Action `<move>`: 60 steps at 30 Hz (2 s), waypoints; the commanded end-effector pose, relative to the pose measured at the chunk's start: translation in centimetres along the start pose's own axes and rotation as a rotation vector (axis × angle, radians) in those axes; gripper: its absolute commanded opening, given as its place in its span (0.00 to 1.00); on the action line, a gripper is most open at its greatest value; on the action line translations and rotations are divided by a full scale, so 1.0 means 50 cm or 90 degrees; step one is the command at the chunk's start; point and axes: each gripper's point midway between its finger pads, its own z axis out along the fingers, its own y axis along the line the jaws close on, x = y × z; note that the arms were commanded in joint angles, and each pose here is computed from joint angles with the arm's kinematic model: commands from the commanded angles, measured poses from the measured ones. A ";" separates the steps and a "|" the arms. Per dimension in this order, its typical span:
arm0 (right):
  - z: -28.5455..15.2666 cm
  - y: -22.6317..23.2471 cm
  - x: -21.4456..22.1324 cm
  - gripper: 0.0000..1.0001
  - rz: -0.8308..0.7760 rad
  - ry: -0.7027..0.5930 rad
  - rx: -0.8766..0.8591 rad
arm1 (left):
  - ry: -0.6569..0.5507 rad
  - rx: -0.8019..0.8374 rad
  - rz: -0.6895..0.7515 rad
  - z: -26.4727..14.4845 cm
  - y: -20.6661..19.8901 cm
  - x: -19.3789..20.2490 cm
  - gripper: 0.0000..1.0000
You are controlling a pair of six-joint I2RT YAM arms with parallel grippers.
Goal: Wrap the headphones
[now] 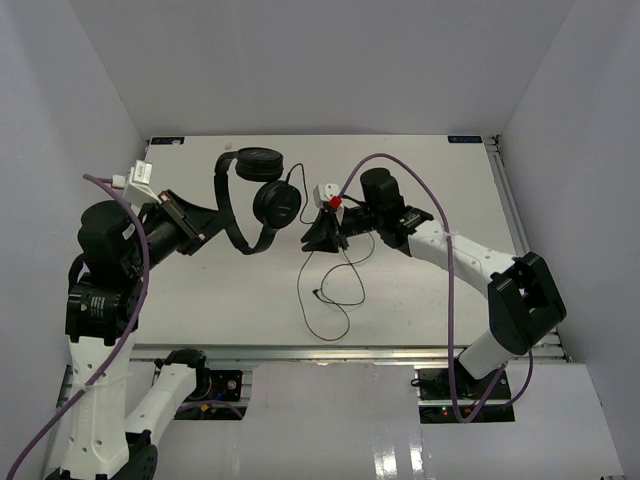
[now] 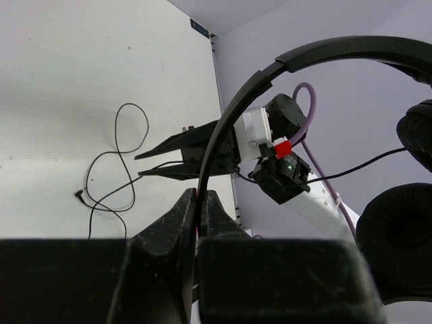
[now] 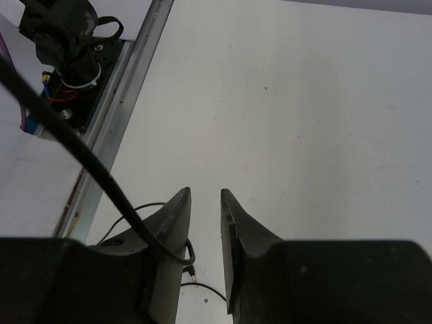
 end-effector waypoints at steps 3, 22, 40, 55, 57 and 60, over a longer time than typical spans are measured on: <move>-0.023 0.039 -0.072 0.22 -0.031 -0.063 -0.008 | -0.060 -0.006 -0.029 -0.002 -0.012 -0.038 0.00; -0.104 0.078 -0.082 0.08 -0.070 0.043 0.100 | -0.170 -0.078 -0.083 0.069 0.059 -0.118 0.00; -0.304 -0.035 -0.032 0.08 -0.285 0.388 0.402 | -0.158 -0.283 0.057 0.208 0.229 -0.163 0.00; -0.245 -0.060 -0.099 0.08 -0.486 0.466 0.407 | 0.111 -0.206 0.269 0.349 0.247 0.056 0.00; -0.235 -0.060 -0.128 0.08 -0.497 0.444 0.404 | 0.142 -0.205 0.290 0.360 0.257 0.087 0.00; -0.219 -0.058 -0.142 0.08 -0.502 0.427 0.393 | 0.168 -0.201 0.312 0.367 0.261 0.119 0.00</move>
